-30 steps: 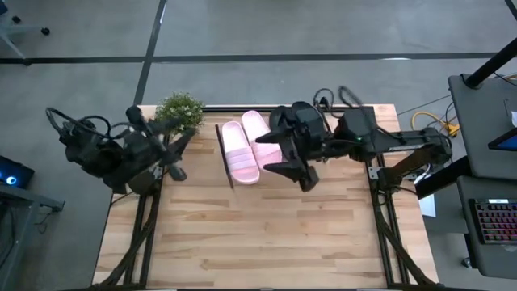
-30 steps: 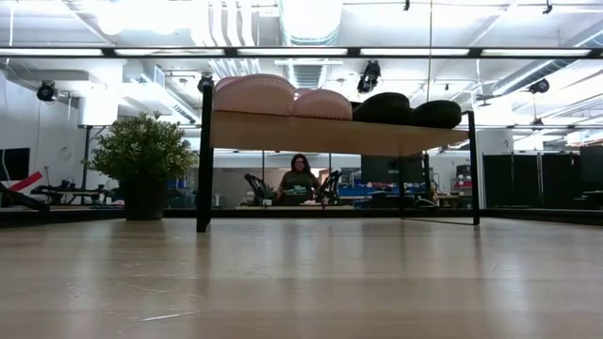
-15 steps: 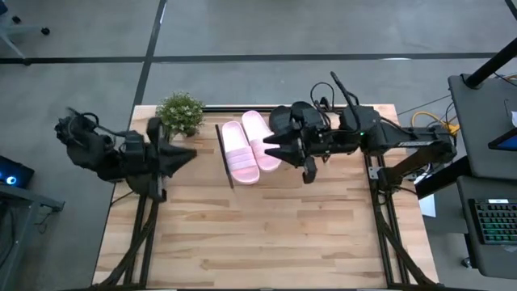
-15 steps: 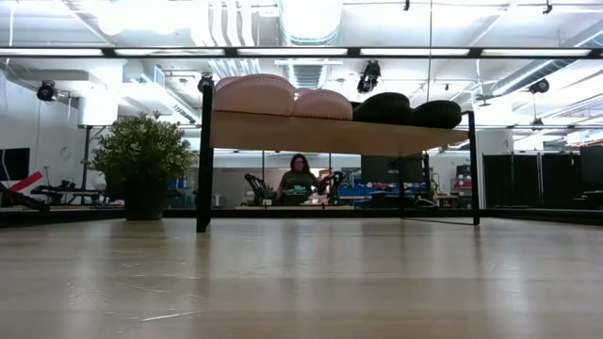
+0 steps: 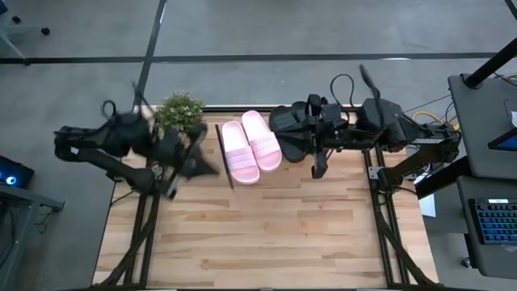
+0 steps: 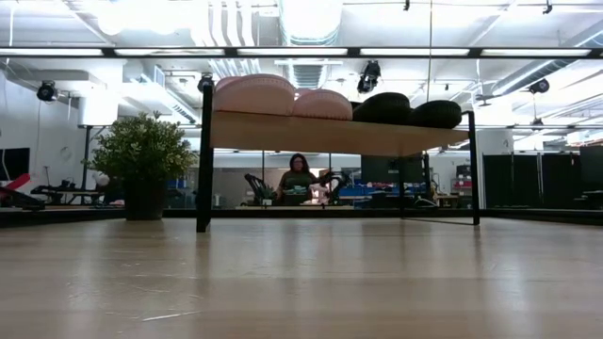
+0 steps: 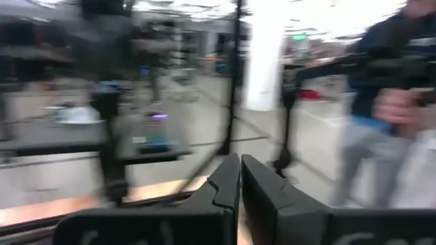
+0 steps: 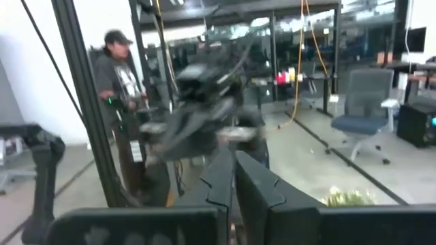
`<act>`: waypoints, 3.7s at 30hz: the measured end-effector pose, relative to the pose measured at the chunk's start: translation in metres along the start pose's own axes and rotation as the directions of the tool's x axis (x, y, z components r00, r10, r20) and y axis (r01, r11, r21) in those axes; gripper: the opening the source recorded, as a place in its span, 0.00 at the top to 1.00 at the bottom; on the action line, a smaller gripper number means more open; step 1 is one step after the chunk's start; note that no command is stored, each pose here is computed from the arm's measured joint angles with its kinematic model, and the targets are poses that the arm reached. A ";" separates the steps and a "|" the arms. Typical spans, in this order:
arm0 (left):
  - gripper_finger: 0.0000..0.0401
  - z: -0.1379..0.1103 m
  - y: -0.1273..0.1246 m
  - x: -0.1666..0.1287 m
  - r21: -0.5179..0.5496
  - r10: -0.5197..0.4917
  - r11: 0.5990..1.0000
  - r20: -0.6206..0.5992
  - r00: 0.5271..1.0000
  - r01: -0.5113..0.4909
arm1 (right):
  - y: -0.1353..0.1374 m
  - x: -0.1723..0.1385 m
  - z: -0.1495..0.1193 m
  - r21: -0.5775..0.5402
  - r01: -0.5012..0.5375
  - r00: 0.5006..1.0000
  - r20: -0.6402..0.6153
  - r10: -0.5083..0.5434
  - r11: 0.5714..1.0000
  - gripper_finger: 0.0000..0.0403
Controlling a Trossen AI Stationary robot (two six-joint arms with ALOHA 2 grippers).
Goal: Pick and place slides into the shelf
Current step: Return to Home Position
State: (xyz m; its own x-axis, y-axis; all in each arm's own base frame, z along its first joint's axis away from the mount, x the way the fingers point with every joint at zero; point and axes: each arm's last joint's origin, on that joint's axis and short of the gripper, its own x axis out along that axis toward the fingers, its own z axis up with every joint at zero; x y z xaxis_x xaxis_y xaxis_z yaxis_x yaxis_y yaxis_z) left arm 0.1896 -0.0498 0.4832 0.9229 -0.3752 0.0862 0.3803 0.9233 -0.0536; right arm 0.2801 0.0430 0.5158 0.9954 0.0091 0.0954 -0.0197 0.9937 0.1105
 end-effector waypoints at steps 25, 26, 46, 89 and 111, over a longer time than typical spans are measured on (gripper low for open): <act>1.00 -0.094 -0.004 -0.181 0.098 0.587 0.803 0.049 0.808 -0.589 | -0.006 0.000 -0.019 -0.044 0.120 0.980 -0.152 -0.125 0.992 0.98; 1.00 -0.101 -0.005 -0.185 0.080 0.588 0.803 0.062 0.807 -0.591 | -0.006 0.000 -0.019 -0.044 0.120 0.980 -0.153 -0.125 0.992 0.98; 1.00 -0.239 0.020 -0.146 0.011 0.479 0.878 -0.003 0.878 -0.479 | -0.009 0.004 -0.031 -0.082 0.126 0.973 -0.184 -0.139 0.989 0.98; 1.00 -0.299 0.033 -0.131 -0.122 0.509 0.856 0.019 0.861 -0.503 | -0.119 -0.109 -0.203 -0.001 0.178 0.984 -0.027 -0.178 0.984 0.98; 1.00 -0.300 0.035 -0.132 -0.111 0.558 0.826 0.019 0.830 -0.553 | -0.053 -0.192 -0.244 -0.052 0.107 0.993 0.062 -0.103 0.993 0.98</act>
State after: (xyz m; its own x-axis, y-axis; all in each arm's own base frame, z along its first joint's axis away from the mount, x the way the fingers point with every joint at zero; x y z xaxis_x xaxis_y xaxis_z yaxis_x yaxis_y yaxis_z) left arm 0.0991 0.0071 0.1715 0.9767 0.2057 0.0605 -0.1897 0.9607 -0.2028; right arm 0.1134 0.0161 0.2502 0.9844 -0.1004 0.1443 0.0913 0.9935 0.0685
